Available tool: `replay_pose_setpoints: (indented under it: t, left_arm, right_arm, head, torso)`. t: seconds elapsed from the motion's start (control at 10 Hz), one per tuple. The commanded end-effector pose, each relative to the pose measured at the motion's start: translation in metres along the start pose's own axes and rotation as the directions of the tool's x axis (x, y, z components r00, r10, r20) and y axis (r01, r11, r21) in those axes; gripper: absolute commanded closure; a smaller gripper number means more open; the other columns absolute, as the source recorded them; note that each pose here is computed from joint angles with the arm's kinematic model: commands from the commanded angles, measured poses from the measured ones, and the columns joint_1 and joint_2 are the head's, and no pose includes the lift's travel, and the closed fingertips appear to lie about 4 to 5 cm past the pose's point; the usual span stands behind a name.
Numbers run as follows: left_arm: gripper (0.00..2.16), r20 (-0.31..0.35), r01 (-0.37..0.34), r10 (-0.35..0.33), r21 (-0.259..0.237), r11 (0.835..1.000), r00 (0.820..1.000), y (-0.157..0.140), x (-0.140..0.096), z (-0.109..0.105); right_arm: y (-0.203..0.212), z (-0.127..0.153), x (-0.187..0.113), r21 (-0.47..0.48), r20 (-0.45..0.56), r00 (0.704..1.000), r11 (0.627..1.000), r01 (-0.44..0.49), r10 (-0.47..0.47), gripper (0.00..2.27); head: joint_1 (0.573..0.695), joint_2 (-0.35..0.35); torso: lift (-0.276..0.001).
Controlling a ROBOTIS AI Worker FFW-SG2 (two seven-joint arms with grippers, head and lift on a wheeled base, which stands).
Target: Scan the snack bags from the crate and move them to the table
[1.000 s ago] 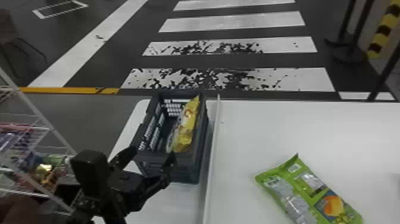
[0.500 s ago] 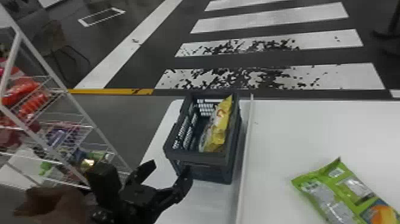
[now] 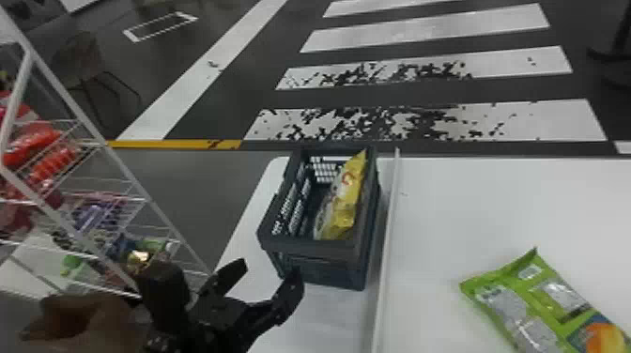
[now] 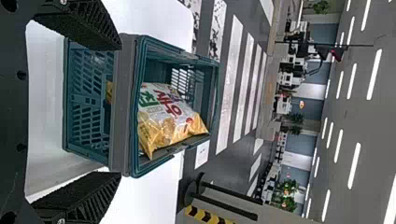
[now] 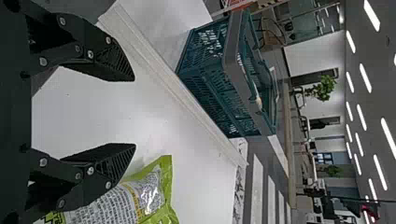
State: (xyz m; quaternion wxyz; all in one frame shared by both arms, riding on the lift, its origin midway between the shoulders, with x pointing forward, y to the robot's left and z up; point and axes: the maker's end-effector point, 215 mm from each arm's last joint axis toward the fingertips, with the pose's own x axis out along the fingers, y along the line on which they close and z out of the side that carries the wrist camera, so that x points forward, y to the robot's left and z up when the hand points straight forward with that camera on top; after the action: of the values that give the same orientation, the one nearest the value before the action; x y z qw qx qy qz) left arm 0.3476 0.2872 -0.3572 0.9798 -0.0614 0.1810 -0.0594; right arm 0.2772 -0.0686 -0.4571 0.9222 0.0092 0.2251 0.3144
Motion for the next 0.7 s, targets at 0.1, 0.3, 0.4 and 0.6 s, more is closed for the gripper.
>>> replay_pose_setpoints:
  t: [0.1,0.3,0.4,0.6]
  left_arm:
    - [0.03,-0.001,0.013,-0.013,-0.003,1.0,1.0,-0.005,0.002,-0.001]
    - [0.03,0.007,0.022,-0.022,-0.003,1.0,1.0,-0.008,0.007,0.002]
    - [0.03,0.011,0.034,-0.034,-0.001,0.999,0.999,-0.012,0.011,0.005]
    - [0.03,0.01,0.052,-0.052,-0.008,0.999,0.999,-0.02,0.012,0.004]
  right_arm:
    - [-0.01,-0.002,0.013,-0.01,-0.048,0.999,1.0,0.014,-0.014,2.25]
    - [-0.015,-0.009,0.023,0.004,-0.093,0.995,1.0,0.027,-0.026,2.25]
    - [-0.011,-0.013,0.029,0.003,-0.121,0.992,0.999,0.032,-0.031,2.24]
    - [-0.006,-0.022,0.05,-0.027,-0.19,0.98,0.998,0.05,-0.055,2.24]
  head:
    - [0.695,0.35]
    - [0.695,0.35]
    - [0.695,0.35]
    - [0.695,0.35]
  torso:
    - [-0.095]
    - [-0.095]
    - [-0.095]
    - [-0.095]
